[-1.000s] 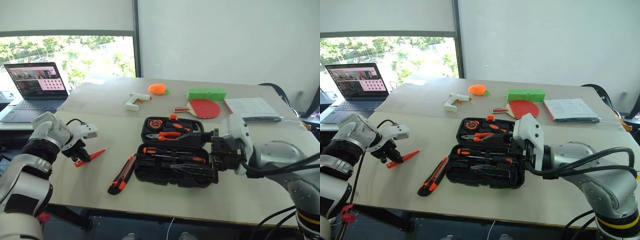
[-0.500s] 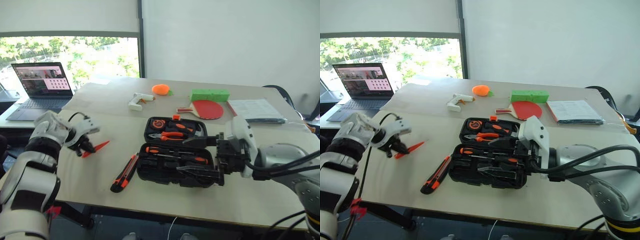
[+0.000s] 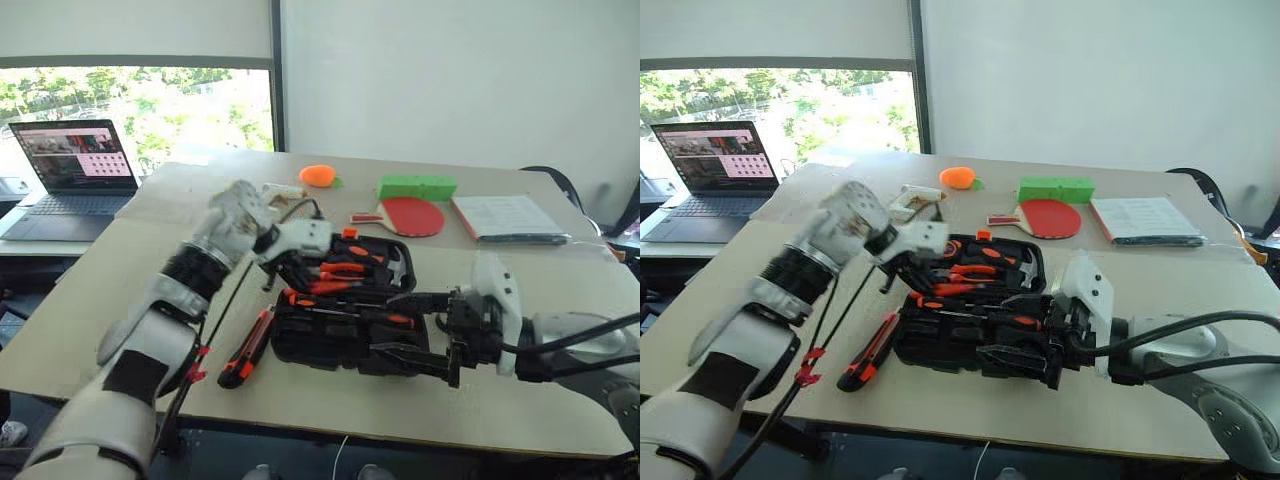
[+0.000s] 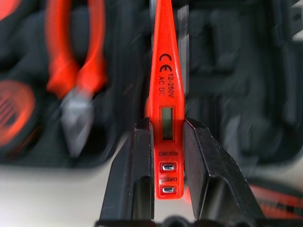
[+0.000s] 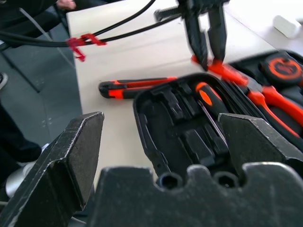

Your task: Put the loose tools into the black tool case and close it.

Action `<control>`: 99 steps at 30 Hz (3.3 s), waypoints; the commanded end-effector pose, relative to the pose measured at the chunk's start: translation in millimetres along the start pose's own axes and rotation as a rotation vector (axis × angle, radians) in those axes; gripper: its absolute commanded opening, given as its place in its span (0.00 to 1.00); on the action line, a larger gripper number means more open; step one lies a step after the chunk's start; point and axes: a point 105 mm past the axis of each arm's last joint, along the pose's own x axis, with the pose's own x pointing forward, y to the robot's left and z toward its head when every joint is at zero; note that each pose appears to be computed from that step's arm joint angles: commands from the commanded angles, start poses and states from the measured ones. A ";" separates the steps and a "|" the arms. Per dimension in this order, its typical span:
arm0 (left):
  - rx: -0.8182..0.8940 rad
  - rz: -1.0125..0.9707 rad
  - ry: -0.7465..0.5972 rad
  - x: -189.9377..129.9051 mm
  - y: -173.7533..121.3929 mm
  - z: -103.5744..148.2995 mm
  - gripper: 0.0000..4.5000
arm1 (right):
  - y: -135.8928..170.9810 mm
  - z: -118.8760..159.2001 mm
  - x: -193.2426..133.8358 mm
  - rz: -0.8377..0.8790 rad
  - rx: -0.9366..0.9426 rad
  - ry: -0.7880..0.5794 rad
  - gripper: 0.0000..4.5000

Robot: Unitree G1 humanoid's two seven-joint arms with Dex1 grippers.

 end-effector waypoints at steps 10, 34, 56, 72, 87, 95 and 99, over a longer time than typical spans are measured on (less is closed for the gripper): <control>-0.002 -0.054 0.086 19.3 -25.3 -5.4 0.09 | 1.3 7.5 -3.6 -0.093 -0.034 -0.058 1.00; -0.022 -0.060 0.171 32.6 -26.6 -26.7 0.20 | -4.4 10.0 0.7 -0.114 -0.025 -0.091 1.00; -0.042 0.001 -0.044 -13.4 -20.3 -2.6 0.43 | -10.5 4.0 4.4 -0.105 -0.018 -0.088 1.00; -0.023 0.014 0.009 17.8 -15.2 -12.8 0.01 | -9.2 4.4 3.6 -0.104 -0.012 -0.086 1.00; -0.002 -0.024 0.030 35.3 -22.3 -15.8 0.01 | -10.4 5.0 2.3 -0.110 0.003 -0.092 1.00; -0.010 -0.029 0.056 43.2 -25.3 -25.1 0.01 | -9.7 5.6 2.2 -0.112 0.008 -0.095 1.00; -0.052 -0.008 0.069 40.9 -19.2 -35.1 0.01 | -8.9 5.9 2.5 -0.109 0.010 -0.097 1.00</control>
